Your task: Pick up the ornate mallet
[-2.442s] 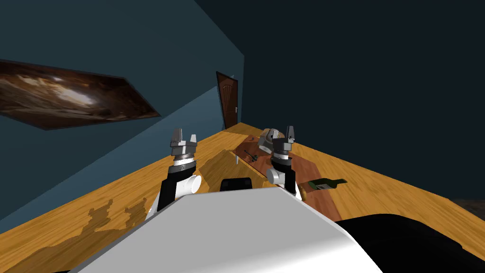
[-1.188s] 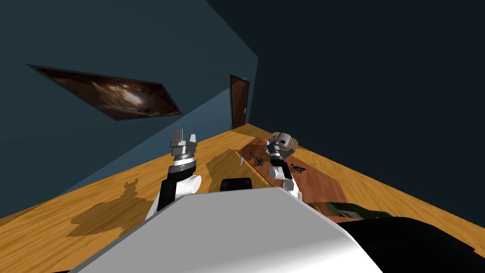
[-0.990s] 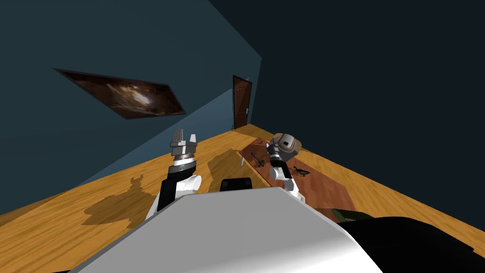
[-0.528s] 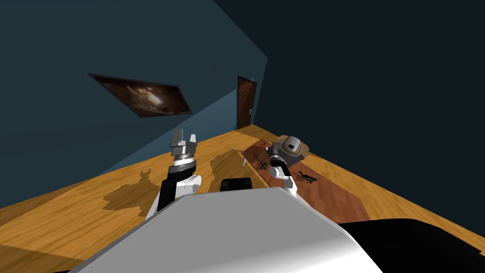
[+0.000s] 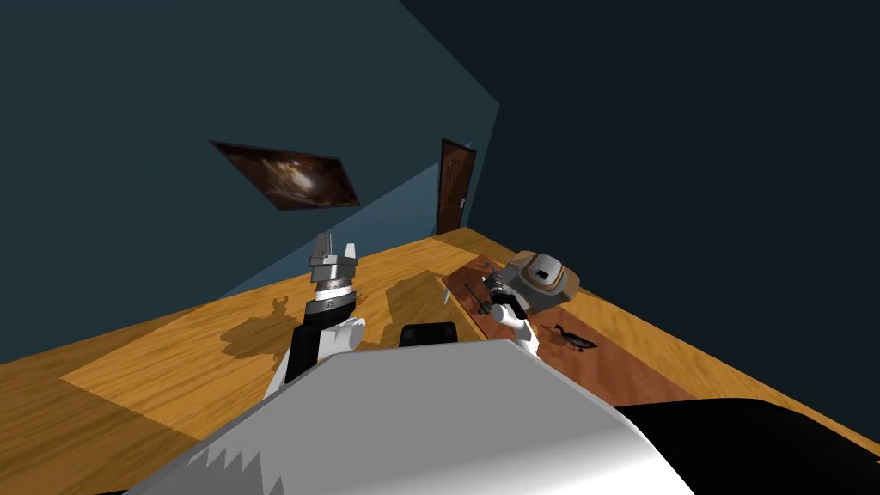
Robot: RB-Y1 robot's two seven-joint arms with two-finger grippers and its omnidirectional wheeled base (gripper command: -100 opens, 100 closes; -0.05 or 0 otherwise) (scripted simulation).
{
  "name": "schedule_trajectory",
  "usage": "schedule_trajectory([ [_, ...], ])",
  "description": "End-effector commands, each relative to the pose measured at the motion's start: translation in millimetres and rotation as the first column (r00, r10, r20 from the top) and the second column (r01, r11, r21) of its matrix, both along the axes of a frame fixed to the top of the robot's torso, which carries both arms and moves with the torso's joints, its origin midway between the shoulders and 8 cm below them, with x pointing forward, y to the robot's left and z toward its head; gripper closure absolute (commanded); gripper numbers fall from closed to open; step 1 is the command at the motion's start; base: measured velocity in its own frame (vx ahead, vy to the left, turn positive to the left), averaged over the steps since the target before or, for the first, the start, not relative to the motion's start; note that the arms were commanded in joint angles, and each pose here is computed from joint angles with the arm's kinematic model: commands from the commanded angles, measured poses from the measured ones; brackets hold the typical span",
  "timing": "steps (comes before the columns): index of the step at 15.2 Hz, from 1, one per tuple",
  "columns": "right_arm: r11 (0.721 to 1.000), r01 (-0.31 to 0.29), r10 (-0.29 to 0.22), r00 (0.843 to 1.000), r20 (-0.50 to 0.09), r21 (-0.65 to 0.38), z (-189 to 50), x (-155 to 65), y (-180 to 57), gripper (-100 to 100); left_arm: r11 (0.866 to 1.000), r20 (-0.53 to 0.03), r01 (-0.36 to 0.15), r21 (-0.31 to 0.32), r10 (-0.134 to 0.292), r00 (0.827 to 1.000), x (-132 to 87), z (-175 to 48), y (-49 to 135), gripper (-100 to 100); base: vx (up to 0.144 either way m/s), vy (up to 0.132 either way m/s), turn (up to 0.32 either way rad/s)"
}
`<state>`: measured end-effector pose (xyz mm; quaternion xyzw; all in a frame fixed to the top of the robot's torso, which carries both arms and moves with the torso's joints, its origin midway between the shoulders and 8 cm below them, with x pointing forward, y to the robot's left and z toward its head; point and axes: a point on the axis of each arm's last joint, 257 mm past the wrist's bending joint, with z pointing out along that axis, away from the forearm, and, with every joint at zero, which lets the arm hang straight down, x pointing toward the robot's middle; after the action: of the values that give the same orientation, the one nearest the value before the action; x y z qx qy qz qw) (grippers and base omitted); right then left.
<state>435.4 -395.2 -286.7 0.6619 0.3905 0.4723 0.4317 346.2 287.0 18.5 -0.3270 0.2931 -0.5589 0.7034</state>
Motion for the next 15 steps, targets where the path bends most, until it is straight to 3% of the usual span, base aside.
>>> schedule_trajectory([
  [1, 0.998, 0.023, -0.019, 0.998, -0.066, 0.061, -26.3, -5.4, -12.8, -100, 1.0, 0.0, 0.0, 0.0, 0.0, 1.0, 0.0, 0.0, 0.0, 0, 0.042, 0.008, 0.187],
  [3, 0.997, 0.031, -0.025, 0.996, -0.09, 0.066, -38.4, -9.4, -15.2, -100, 1.0, 0.0, 0.0, 0.0, 0.0, 1.0, 0.0, 0.0, 0.0, 0, 0.044, -0.004, 0.12],
  [5, 0.991, 0.062, -0.043, 0.987, -0.154, 0.12, -65.7, -18.5, -24.8, -100, 1.0, 0.0, 0.0, 0.0, 0.0, 1.0, 0.0, 0.0, 0.0, 0, 0.053, 0.005, 0.161],
  [8, 0.979, 0.105, -0.062, 0.97, -0.234, 0.174, -100.0, -33.2, -35.1, -100, 1.0, 0.0, 0.0, 0.0, 0.0, 1.0, 0.0, 0.0, 0.0, 0, 0.065, -0.005, 0.187],
  [10, 0.963, 0.151, -0.079, 0.949, -0.305, 0.223, -129.4, -48.8, -44.1, -100, 1.0, 0.0, 0.0, 0.0, 0.0, 1.0, 0.0, 0.0, 0.0, 0, 0.055, -0.006, 0.163],
  [11, 0.963, 0.151, -0.079, 0.949, -0.305, 0.223, -129.4, -48.8, -44.1, -100, 1.0, 0.0, 0.0, 0.0, 0.0, 1.0, 0.0, 0.0, 0.0, 0, 0.04, -0.007, 0.068],
  [15, 0.918, 0.253, -0.104, 0.898, -0.428, 0.307, -178.4, -82.5, -59.3, -100, 1.0, 0.0, 0.0, 0.0, 0.0, 1.0, 0.0, 0.0, 0.0, 0, 0.073, -0.009, 0.222],
])
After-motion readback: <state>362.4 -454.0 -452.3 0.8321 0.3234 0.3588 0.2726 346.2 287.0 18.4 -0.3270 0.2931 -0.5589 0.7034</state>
